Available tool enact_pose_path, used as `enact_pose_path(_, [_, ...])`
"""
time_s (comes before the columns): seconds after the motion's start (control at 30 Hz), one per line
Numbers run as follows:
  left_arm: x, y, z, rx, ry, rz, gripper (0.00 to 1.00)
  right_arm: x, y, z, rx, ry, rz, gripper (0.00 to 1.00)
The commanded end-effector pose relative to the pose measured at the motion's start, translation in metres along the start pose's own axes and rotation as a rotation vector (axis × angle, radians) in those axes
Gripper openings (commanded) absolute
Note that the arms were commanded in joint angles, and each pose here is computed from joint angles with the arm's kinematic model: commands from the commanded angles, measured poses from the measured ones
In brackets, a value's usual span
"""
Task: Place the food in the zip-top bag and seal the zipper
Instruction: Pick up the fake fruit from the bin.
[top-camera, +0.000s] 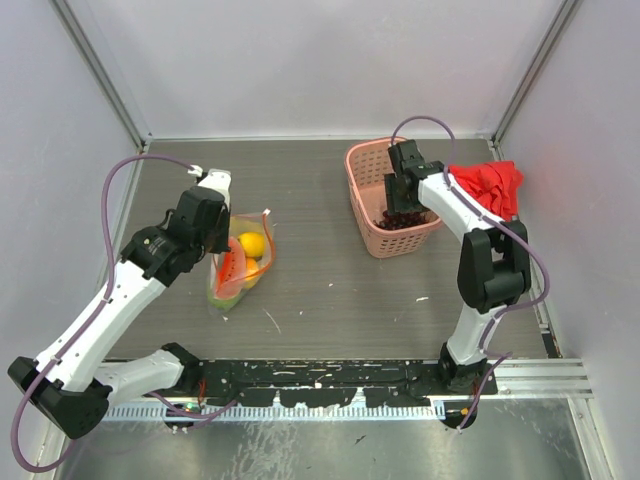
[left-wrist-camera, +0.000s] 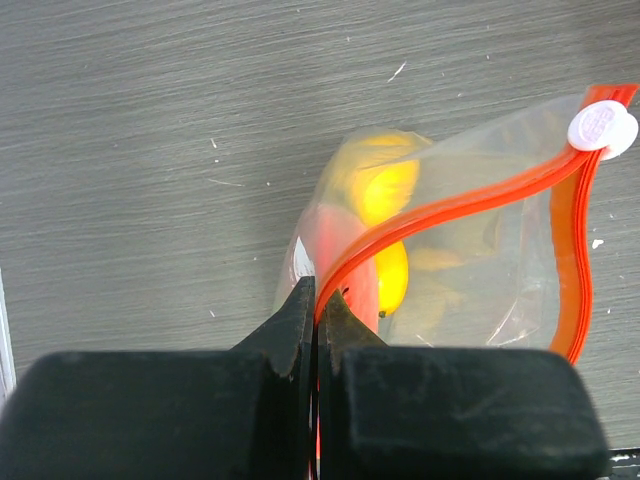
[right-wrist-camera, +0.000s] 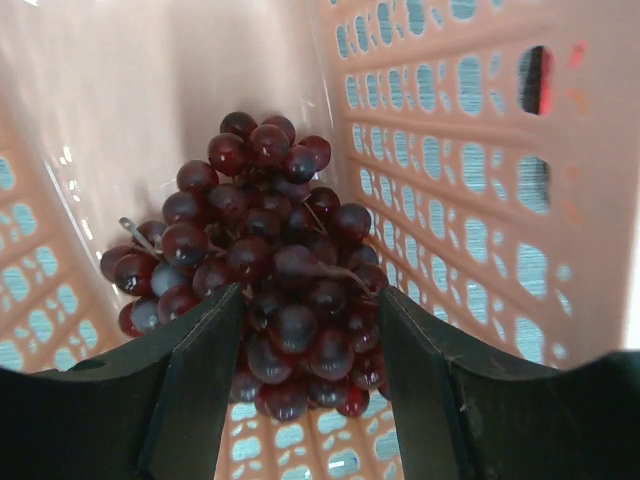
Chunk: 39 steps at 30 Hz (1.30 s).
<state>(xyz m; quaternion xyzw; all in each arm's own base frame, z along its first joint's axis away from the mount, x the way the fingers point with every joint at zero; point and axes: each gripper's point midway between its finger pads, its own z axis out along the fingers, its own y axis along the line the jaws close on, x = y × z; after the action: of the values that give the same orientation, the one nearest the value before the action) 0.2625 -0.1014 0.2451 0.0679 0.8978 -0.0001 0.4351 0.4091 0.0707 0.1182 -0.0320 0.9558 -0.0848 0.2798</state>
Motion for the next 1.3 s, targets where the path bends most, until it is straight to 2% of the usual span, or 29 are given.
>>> enact_pose_path(0.0, [-0.021,-0.001,-0.005,0.016,-0.091,-0.031,0.00,-0.003,0.001,0.017,-0.013,-0.006,-0.005,0.62])
enact_pose_path(0.1, [-0.021,-0.001,-0.005,0.019,-0.090,-0.031,0.00,0.005,0.001,0.030,-0.009,0.018,-0.010,0.59])
enact_pose_path(0.2, [-0.020,-0.002,-0.005,0.020,-0.088,-0.031,0.00,0.006,0.003,0.034,-0.019,0.026,-0.012,0.44])
enact_pose_path(0.37, [-0.020,-0.002,-0.004,0.021,-0.087,-0.030,0.00,-0.008,0.005,0.016,-0.055,-0.026,0.005,0.12])
enact_pose_path(0.43, [-0.020,-0.002,-0.004,0.022,-0.087,-0.031,0.00,-0.019,0.003,0.001,-0.061,-0.070,0.017,0.06])
enact_pose_path(0.77, [-0.019,-0.006,-0.003,0.047,-0.083,-0.036,0.00,-0.075,-0.016,-0.089,-0.094,-0.350,0.104,0.00])
enact_pose_path(1.27, [-0.017,-0.029,-0.004,0.177,-0.068,-0.029,0.00,-0.107,-0.011,-0.182,-0.217,-0.625,0.145,0.00])
